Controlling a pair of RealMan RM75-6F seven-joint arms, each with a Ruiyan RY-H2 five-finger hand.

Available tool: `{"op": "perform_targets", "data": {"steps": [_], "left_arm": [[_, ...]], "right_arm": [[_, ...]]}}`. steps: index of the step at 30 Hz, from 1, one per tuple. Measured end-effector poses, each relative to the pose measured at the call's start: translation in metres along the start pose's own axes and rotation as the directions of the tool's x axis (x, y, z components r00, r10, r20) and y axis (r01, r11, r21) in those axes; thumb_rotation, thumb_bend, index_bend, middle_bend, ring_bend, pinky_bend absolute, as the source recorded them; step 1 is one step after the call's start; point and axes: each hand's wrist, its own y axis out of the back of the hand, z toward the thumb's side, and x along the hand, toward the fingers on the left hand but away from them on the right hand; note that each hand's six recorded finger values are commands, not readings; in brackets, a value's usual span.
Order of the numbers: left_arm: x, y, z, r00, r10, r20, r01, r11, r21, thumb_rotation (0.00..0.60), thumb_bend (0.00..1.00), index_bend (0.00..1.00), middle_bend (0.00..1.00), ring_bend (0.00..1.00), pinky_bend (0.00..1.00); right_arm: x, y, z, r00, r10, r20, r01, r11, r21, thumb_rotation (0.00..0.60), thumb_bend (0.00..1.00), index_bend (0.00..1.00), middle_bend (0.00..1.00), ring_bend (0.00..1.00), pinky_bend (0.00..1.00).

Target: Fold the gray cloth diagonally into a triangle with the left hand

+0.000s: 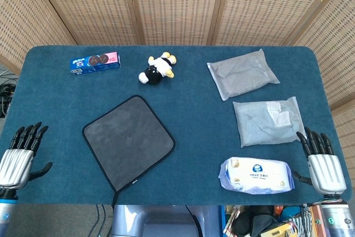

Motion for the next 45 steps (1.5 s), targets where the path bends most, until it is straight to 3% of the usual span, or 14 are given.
{"op": "perform_targets", "data": {"steps": [9,13,20,30,35,45], "left_arm": [[-0.002,-0.021,0.037,0.995,-0.043,0.088,0.043,0.999,0.001,0.6,0.26,0.15,0.0,0.0,0.0],[-0.001,-0.033,0.056,0.989,-0.076,0.127,0.073,0.997,0.024,0.6,0.26,0.17,0.0,0.0,0.0],[-0.006,-0.061,0.104,0.959,-0.164,0.233,0.155,0.986,0.057,0.6,0.26,0.17,0.0,0.0,0.0],[-0.019,-0.096,0.157,0.918,-0.235,0.321,0.21,0.971,0.111,0.6,0.26,0.17,0.0,0.0,0.0],[-0.027,-0.113,0.165,0.906,-0.268,0.327,0.231,0.961,0.149,0.6,0.26,0.14,0.0,0.0,0.0],[-0.028,-0.124,0.156,0.907,-0.299,0.296,0.247,0.948,0.202,0.6,0.26,0.12,0.0,0.0,0.0]], "right_arm": [[0.002,0.0,0.002,1.0,0.002,-0.006,-0.002,1.0,-0.011,0.6,0.0,0.0,0.0,0.0,0.0],[0.002,0.001,0.0,1.0,-0.004,-0.003,0.004,1.0,-0.022,0.6,0.0,0.0,0.0,0.0,0.0],[0.001,0.004,-0.003,1.0,-0.014,0.003,0.014,0.999,-0.038,0.6,0.0,0.0,0.0,0.0,0.0],[0.002,0.011,-0.008,0.999,-0.035,0.016,0.036,0.997,-0.063,0.6,0.0,0.0,0.0,0.0,0.0],[0.002,0.015,-0.011,0.998,-0.058,0.027,0.06,0.995,-0.08,0.6,0.0,0.0,0.0,0.0,0.0],[0.002,0.023,-0.016,0.994,-0.098,0.047,0.103,0.989,-0.11,0.6,0.0,0.0,0.0,0.0,0.0]]}}
